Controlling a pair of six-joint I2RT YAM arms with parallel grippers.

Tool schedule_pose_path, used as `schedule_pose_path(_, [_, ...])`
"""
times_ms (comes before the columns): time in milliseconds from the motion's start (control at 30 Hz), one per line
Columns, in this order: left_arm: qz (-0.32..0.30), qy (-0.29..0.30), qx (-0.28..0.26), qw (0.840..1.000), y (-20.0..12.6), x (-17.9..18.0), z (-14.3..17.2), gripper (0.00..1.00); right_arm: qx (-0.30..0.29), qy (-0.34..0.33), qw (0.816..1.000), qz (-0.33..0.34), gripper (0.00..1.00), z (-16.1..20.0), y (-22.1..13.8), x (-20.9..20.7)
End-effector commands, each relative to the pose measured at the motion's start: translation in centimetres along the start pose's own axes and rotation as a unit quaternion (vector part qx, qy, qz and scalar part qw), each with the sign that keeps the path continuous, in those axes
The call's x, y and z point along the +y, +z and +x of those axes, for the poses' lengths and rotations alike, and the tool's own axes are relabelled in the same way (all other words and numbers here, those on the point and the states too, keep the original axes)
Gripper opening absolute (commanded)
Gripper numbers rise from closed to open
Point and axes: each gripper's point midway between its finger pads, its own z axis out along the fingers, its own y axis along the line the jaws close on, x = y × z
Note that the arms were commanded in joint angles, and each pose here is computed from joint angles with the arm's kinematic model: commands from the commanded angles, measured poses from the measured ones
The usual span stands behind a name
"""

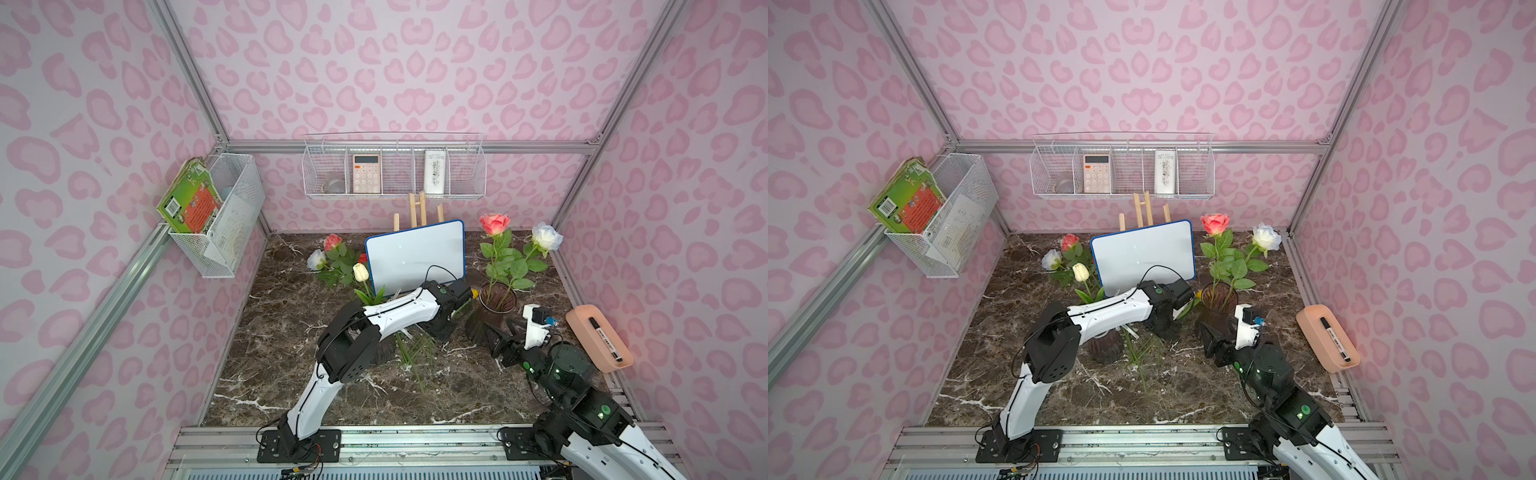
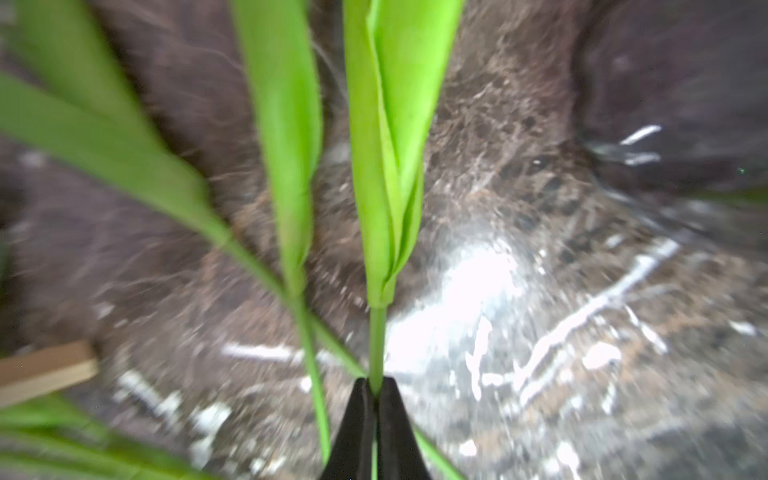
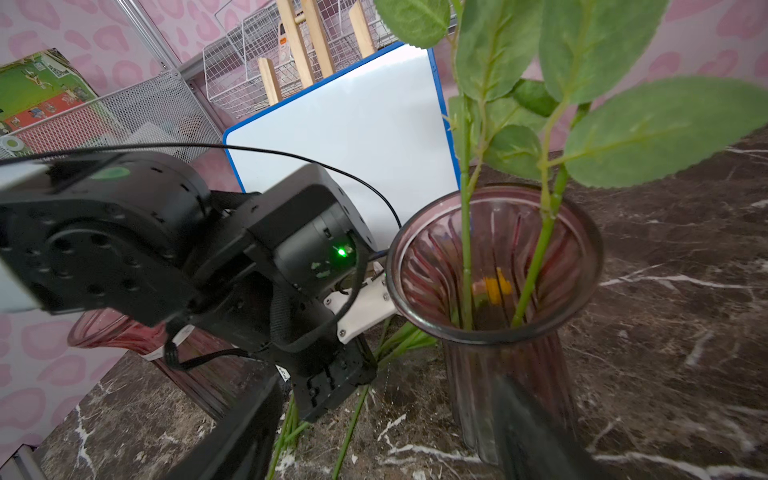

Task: Arrange the flowers in different vases according to their variety
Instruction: Pick up the flower at the center of the board, then insert the flower into the vase.

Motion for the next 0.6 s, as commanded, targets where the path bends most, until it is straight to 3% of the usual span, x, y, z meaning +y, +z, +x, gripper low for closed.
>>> schedule_pose_path(0, [-0.003, -0.020, -0.024, 1.000, -3.0, 0.6, -0.1, 0.00, -0.004, -0.001, 1.000, -0.014, 0.82, -0.3, 0.2, 0.6])
schedule_pose_path(133, [0.036, -0.031, -0.067, 0.997, -7.6, -0.1, -0.7, 0.00, 0.014, -0.004, 1.000, -0.026, 0.83, 0.3, 0.7, 1.1])
schedule_pose_path(333, [0.070, -0.038, -0.132, 0.988, -13.5, -0.2, -1.2, 0.00, 0.052, -0.007, 0.997, -0.058, 0.94, 1.5, 1.7, 2.4])
schedule_pose_path(567, [0.051, -0.050, -0.230, 0.971, -20.1, 2.0, -1.5, 0.00, 0.113, -0.009, 0.988, -0.109, 0.94, 3.9, 3.0, 4.4])
